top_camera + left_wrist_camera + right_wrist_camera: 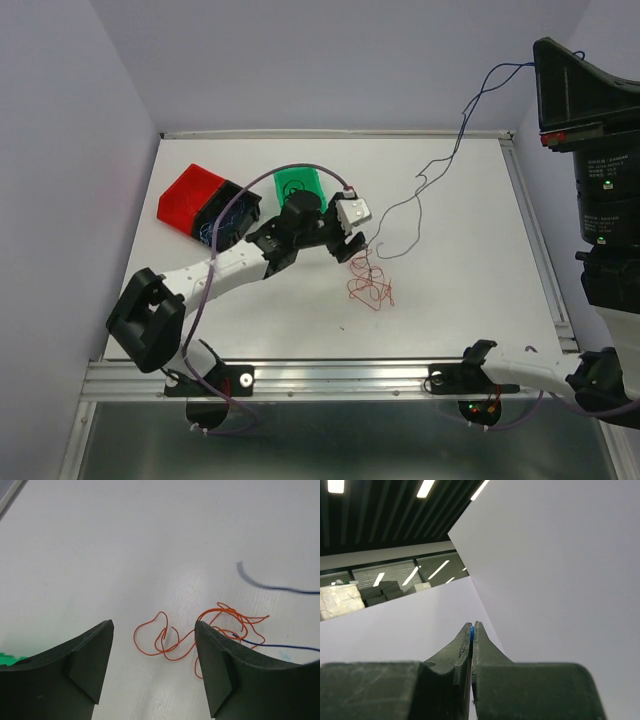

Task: Untangle the cables

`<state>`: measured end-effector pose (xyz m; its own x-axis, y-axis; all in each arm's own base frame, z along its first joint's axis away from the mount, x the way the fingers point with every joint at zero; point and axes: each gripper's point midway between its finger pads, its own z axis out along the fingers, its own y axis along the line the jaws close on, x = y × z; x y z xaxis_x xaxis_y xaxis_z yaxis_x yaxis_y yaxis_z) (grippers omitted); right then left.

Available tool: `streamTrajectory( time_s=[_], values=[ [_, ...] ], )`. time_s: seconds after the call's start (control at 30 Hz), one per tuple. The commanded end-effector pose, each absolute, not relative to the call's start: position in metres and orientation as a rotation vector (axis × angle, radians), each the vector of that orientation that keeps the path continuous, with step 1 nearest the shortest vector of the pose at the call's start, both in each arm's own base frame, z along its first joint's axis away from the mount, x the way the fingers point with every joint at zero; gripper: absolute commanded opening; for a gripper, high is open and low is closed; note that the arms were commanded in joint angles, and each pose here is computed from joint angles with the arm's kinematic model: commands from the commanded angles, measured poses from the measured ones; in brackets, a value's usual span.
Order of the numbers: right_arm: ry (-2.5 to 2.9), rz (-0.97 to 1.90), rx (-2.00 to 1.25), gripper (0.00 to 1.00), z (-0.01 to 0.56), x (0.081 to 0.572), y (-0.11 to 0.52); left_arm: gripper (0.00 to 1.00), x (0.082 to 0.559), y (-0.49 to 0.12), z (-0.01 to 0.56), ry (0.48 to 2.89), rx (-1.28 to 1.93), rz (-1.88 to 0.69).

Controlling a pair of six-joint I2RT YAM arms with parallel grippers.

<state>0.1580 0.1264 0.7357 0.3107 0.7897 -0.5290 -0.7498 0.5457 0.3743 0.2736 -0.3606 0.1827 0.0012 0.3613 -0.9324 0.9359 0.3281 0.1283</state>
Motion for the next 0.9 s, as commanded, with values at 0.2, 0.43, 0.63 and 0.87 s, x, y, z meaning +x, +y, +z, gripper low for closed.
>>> streamTrajectory(
  time_s=[0.2, 0.43, 0.63, 0.87],
  values=[
    [0.805, 0.965, 0.087, 0.01, 0.703, 0.178, 0.135, 0.83, 0.296, -0.297, 0.305, 1.415, 0.952, -0.605],
    [0.882, 0.987, 0.023, 0.01, 0.680, 0.200, 0.172, 0.90, 0.281, -0.277, 0.393, 1.222, 0.962, -0.691],
    [0.928, 1.020, -0.027, 0.01, 0.664, 0.209, 0.195, 0.95, 0.250, -0.286, 0.469, 1.042, 1.055, -0.817],
    [0.942, 1.070, -0.089, 0.01, 0.658, 0.208, 0.214, 0.95, 0.222, -0.312, 0.491, 0.941, 1.226, -1.074]
  ],
)
